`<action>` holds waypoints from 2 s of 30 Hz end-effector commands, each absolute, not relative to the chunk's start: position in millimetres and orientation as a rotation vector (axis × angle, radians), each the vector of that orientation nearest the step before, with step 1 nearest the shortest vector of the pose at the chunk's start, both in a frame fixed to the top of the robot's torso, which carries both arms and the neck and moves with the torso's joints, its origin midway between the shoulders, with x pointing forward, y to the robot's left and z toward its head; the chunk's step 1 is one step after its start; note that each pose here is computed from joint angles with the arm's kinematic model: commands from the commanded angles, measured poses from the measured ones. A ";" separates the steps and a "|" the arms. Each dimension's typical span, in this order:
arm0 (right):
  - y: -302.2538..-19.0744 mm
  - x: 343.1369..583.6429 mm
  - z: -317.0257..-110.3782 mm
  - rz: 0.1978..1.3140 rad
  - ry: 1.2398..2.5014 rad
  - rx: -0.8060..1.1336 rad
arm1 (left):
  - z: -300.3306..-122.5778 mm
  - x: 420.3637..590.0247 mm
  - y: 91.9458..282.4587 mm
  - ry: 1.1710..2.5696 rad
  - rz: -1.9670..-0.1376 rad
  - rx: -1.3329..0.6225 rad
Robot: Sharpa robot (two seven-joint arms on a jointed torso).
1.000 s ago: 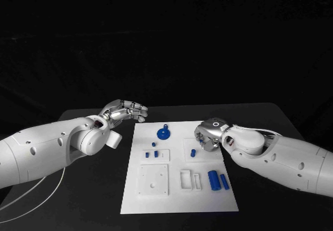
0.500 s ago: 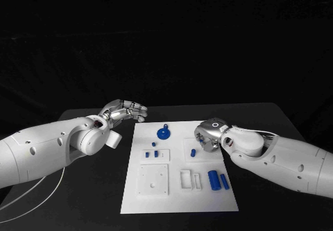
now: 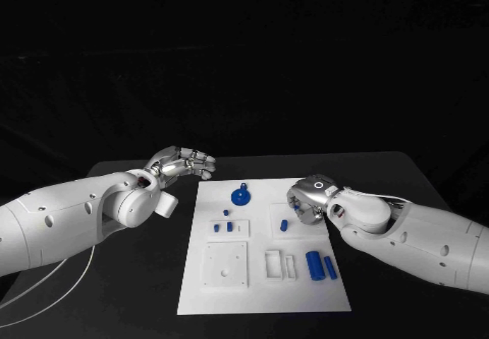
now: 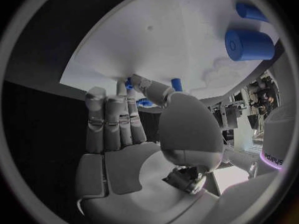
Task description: Assemble the parts on the task board
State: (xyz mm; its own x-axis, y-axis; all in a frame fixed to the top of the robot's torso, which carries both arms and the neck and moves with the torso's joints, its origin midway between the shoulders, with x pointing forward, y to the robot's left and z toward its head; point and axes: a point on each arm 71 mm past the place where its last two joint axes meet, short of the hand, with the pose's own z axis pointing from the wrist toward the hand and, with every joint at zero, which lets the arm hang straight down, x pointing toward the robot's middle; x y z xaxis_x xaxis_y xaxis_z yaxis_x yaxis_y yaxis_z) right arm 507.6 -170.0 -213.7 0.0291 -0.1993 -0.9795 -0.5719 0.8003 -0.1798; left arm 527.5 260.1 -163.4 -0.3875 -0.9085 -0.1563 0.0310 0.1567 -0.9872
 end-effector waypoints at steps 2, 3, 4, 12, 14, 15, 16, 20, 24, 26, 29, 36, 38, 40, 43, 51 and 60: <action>-173.4 507.2 -212.0 0.332 1.551 -0.615 | -161.6 528.5 259.4 1.561 -1.379 -0.866; -173.0 506.9 -210.9 0.339 1.548 -0.611 | -161.6 528.6 259.5 1.561 -1.378 -0.866; -172.5 506.3 -209.3 0.346 1.545 -0.606 | -161.7 528.9 259.8 1.560 -1.377 -0.867; -171.8 504.3 -197.9 0.374 1.516 -0.588 | -162.0 530.1 261.9 1.558 -1.371 -0.870; -172.7 504.4 -196.0 0.374 1.512 -0.586 | -162.0 530.3 262.3 1.557 -1.370 -0.870; -173.1 504.3 -194.9 0.375 1.510 -0.584 | -162.0 530.4 262.4 1.557 -1.369 -0.871; -173.6 504.2 -194.2 0.374 1.508 -0.583 | -162.0 530.5 262.5 1.556 -1.369 -0.871; -174.5 503.4 -191.2 0.376 1.503 -0.583 | -162.1 530.7 262.8 1.556 -1.369 -0.872; -173.4 500.3 -187.8 0.391 1.496 -0.580 | -162.2 531.0 263.2 1.555 -1.366 -0.873; -170.8 497.6 -185.5 0.411 1.492 -0.572 | -162.3 531.3 263.6 1.553 -1.364 -0.874; -163.9 492.3 -182.6 0.455 1.486 -0.559 | -162.3 531.8 263.1 1.550 -1.362 -0.876; -140.3 479.0 -177.3 0.529 1.463 -0.583 | -162.2 532.4 260.5 1.542 -1.360 -0.879; -132.1 474.9 -176.0 0.546 1.456 -0.597 | -162.3 533.1 260.0 1.536 -1.357 -0.886; -123.6 470.3 -174.6 0.567 1.446 -0.611 | -162.3 533.5 259.4 1.530 -1.352 -0.892; -110.6 462.6 -173.0 0.597 1.434 -0.634 | -162.4 533.7 258.5 1.522 -1.350 -0.905; -74.2 441.3 -180.1 0.679 1.424 -0.702 | -162.1 533.6 252.7 1.513 -1.359 -0.917; -52.1 429.6 -196.7 0.703 1.439 -0.767 | -162.0 533.9 248.9 1.512 -1.361 -0.915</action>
State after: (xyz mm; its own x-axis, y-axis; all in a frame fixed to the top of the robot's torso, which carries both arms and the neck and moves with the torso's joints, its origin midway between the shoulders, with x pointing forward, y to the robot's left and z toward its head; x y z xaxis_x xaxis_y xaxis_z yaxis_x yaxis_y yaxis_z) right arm 430.7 -53.7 -194.6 0.0052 -0.0036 -1.0000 -0.8009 0.5988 -0.0063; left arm 533.5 250.4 -164.2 -0.3525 -0.9253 -0.1401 0.0245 0.1405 -0.9898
